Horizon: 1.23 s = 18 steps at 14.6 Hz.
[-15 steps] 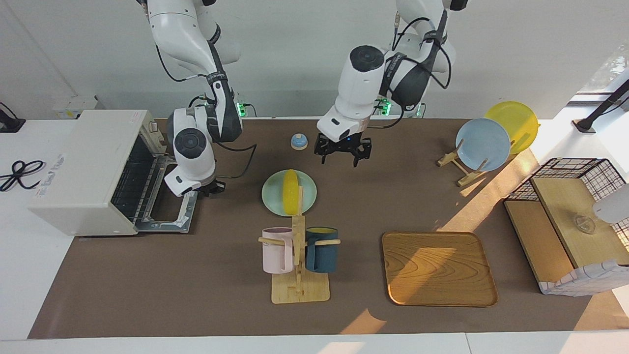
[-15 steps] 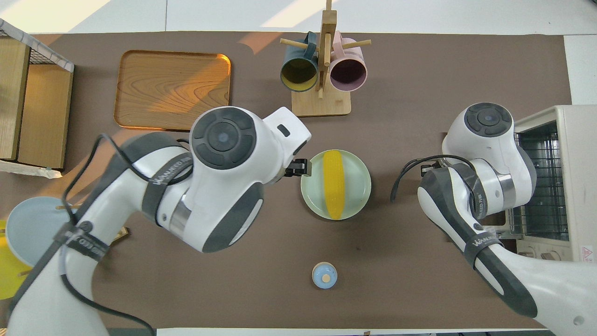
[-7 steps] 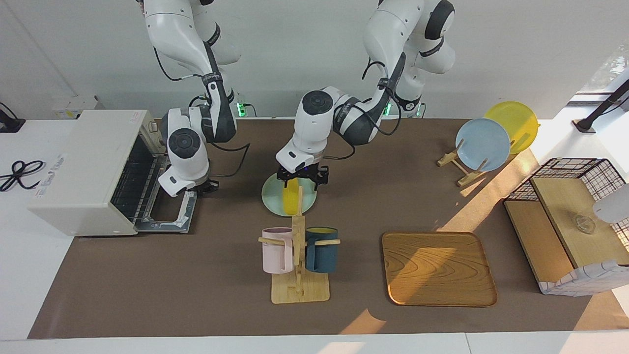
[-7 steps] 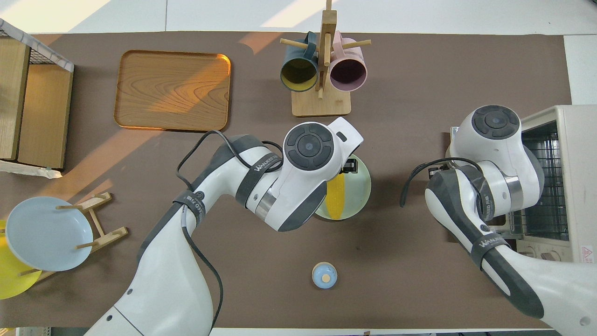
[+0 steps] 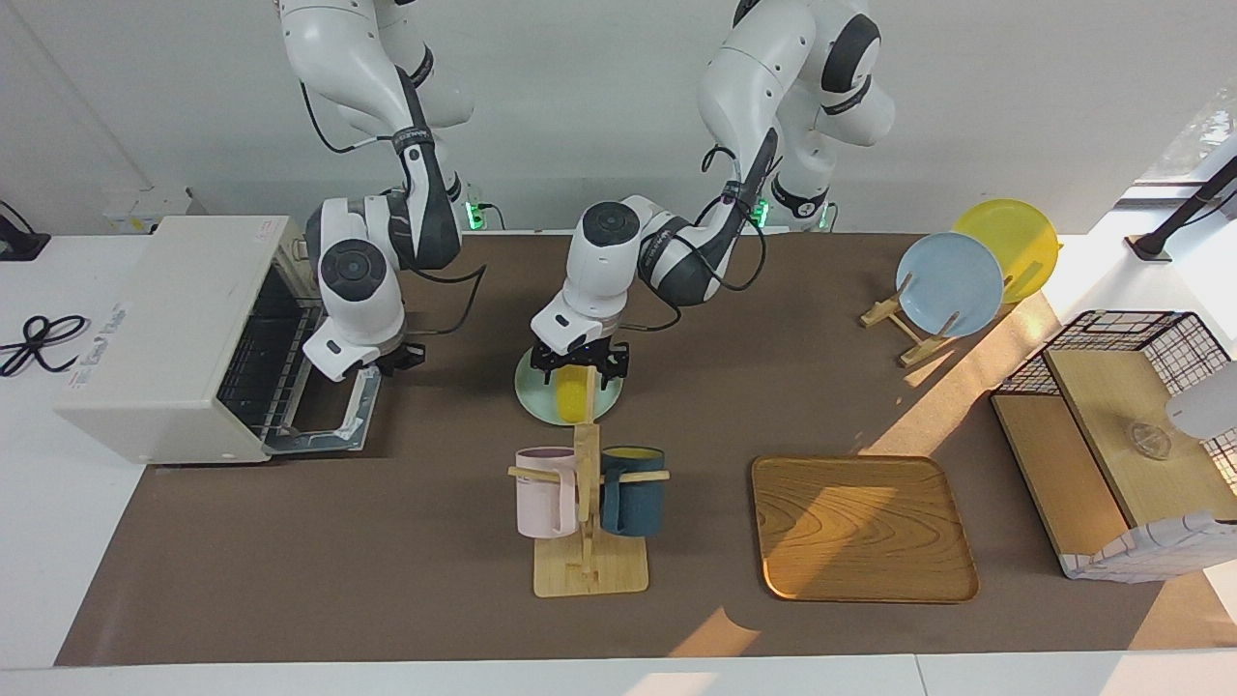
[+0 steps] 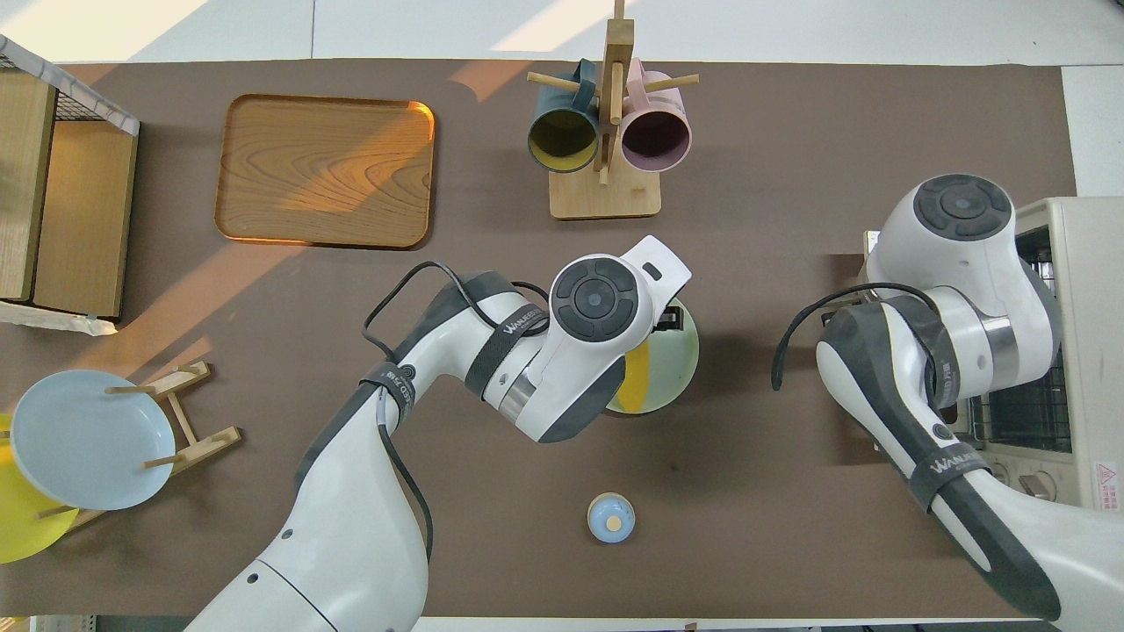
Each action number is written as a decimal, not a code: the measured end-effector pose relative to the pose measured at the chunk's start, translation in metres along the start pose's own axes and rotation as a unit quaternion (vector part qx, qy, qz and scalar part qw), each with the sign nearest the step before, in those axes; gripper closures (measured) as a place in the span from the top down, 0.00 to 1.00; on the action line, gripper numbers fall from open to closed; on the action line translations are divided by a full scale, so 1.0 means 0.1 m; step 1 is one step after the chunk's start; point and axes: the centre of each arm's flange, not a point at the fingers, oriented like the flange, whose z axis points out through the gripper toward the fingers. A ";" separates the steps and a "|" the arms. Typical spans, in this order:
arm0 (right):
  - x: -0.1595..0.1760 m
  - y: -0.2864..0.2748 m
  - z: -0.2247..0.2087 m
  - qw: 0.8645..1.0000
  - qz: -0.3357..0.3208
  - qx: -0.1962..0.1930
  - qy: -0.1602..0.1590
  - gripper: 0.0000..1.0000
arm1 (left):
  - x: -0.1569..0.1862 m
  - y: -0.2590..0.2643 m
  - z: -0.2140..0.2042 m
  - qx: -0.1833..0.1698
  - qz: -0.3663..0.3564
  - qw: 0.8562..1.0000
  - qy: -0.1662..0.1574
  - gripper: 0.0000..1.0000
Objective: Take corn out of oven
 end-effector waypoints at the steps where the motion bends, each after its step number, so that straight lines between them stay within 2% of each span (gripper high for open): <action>1: -0.05 0.08 -0.13 1.000 -0.004 0.000 0.001 0.06 | -0.01 0.00 0.02 0.000 -0.003 1.000 0.000 1.00; 5: -0.26 0.67 -0.58 1.000 -0.018 0.002 0.013 0.09 | -0.14 0.05 0.14 -0.005 -0.016 1.000 0.006 1.00; 10: -0.40 1.39 -0.76 1.000 -0.014 0.006 0.012 0.14 | -0.18 0.05 0.19 -0.002 -0.019 1.000 0.005 1.00; 12: -0.42 1.45 -0.78 1.000 -0.011 0.005 0.008 0.15 | -0.18 0.05 0.19 0.000 -0.019 1.000 0.006 0.95; 13: -0.44 1.45 -0.80 1.000 -0.011 0.005 0.000 0.18 | -0.18 0.04 0.20 0.001 -0.019 1.000 0.006 0.95; 14: -0.46 1.45 -0.84 1.000 -0.011 0.006 -0.011 0.25 | -0.18 0.03 0.20 0.002 -0.019 1.000 0.007 0.89; 15: -0.49 1.45 -0.93 1.000 -0.011 0.006 -0.016 0.25 | -0.17 0.02 0.20 0.005 -0.018 1.000 0.008 0.79; 16: -0.52 1.45 -1.07 1.000 -0.009 0.010 -0.014 0.30 | -0.17 0.00 0.21 0.008 -0.018 1.000 0.009 0.79; 17: -0.56 1.44 -1.23 1.000 -0.005 0.023 -0.005 0.40 | -0.17 -0.01 0.22 0.011 -0.017 1.000 0.011 0.74; 18: -0.62 1.43 -1.41 0.999 -0.002 0.040 0.005 0.46 | -0.18 -0.01 0.23 0.016 -0.016 1.000 0.014 0.74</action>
